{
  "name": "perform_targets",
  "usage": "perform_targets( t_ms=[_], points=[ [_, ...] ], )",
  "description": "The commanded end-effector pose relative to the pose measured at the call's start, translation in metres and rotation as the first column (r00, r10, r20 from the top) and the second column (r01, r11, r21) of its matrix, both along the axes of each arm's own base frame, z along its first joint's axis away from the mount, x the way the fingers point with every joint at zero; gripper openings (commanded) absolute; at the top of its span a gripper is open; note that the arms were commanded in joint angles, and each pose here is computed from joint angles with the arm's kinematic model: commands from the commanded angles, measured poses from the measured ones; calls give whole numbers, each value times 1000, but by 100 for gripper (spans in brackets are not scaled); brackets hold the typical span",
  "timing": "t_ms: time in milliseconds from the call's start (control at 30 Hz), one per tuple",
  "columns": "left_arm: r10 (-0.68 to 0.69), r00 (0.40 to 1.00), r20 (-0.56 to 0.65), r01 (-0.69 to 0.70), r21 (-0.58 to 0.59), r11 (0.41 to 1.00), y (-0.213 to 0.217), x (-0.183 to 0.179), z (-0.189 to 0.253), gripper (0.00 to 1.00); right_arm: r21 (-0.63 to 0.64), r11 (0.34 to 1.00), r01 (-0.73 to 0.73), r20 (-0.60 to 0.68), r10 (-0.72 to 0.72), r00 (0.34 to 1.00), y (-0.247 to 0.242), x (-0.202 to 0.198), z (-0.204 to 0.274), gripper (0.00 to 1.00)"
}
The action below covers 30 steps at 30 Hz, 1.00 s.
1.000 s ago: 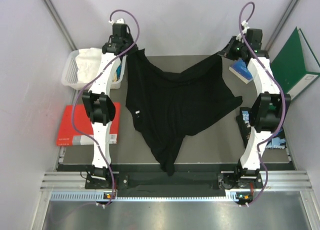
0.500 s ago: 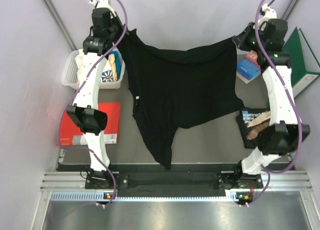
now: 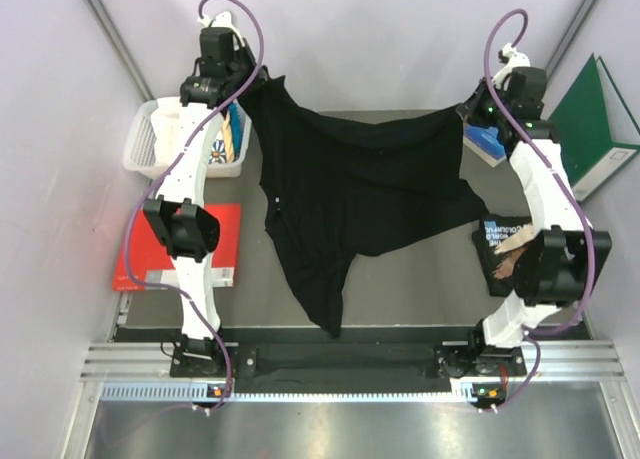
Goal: Fold and stack the t-shirts
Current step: Flatten the tshirt out
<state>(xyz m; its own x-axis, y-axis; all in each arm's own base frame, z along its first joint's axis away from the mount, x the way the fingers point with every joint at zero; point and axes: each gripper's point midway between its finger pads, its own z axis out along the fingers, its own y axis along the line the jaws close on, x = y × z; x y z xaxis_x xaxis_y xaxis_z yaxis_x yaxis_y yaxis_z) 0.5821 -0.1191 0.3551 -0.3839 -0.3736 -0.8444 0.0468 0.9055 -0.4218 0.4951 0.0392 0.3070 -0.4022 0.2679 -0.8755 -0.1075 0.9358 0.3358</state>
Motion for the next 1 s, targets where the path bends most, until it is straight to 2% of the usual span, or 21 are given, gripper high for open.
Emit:
perform_targets(
  t_ms=[0,67,133,167,200,233,267,300,333,367,400,533,667,800,967],
  points=[
    [-16,1000,13,16,-47,999,-5,14,-4,0,-2,1000,-4,55,4,998,2,39,-2,0],
    [-22,999,-31,20,-60,998,-9,22,-26,0,-2,1000,0,11,0,1000,0,58,-29,0],
    [-32,997,-69,27,-69,997,-13,29,-47,0,1,1000,-2,20,2,1000,-1,75,-29,0],
    [-36,996,-76,30,-73,997,-14,31,-51,0,11,1000,-2,-32,3,999,-1,89,-56,0],
    [-33,996,-85,26,-75,997,-15,35,-58,0,22,1000,-14,-7,14,1000,1,100,-45,0],
    [-29,996,-81,23,-78,997,-15,38,-60,0,36,999,-11,-51,13,999,0,114,-71,0],
    [-24,997,-70,18,-85,996,-14,41,-56,0,58,998,-3,-59,7,998,0,122,-74,0],
    [-20,997,-71,13,-87,996,-14,45,-61,0,66,998,-4,-22,5,1000,-1,132,-58,0],
    [-16,998,-64,10,-90,996,-13,47,-60,0,75,997,3,-46,0,999,-2,143,-77,0],
    [-12,998,-61,6,-102,995,-13,49,-59,0,93,996,13,-39,-9,999,-4,150,-77,0],
    [-8,998,-58,1,-111,994,-11,50,-58,0,101,995,19,3,-19,1000,-6,159,-61,0],
    [4,998,-68,-12,-113,994,-8,46,-55,0,142,988,60,71,-71,995,-23,177,-51,1],
    [-3,996,-86,-5,-83,997,-6,35,-54,0,176,983,56,94,-74,993,-37,175,-35,0],
    [5,1000,-17,-6,-67,998,-1,19,-13,0,192,981,31,103,-52,993,-39,157,-13,0],
    [-3,997,82,8,-59,998,0,-6,41,0,144,989,-22,185,-6,983,-24,115,53,0]
  ],
)
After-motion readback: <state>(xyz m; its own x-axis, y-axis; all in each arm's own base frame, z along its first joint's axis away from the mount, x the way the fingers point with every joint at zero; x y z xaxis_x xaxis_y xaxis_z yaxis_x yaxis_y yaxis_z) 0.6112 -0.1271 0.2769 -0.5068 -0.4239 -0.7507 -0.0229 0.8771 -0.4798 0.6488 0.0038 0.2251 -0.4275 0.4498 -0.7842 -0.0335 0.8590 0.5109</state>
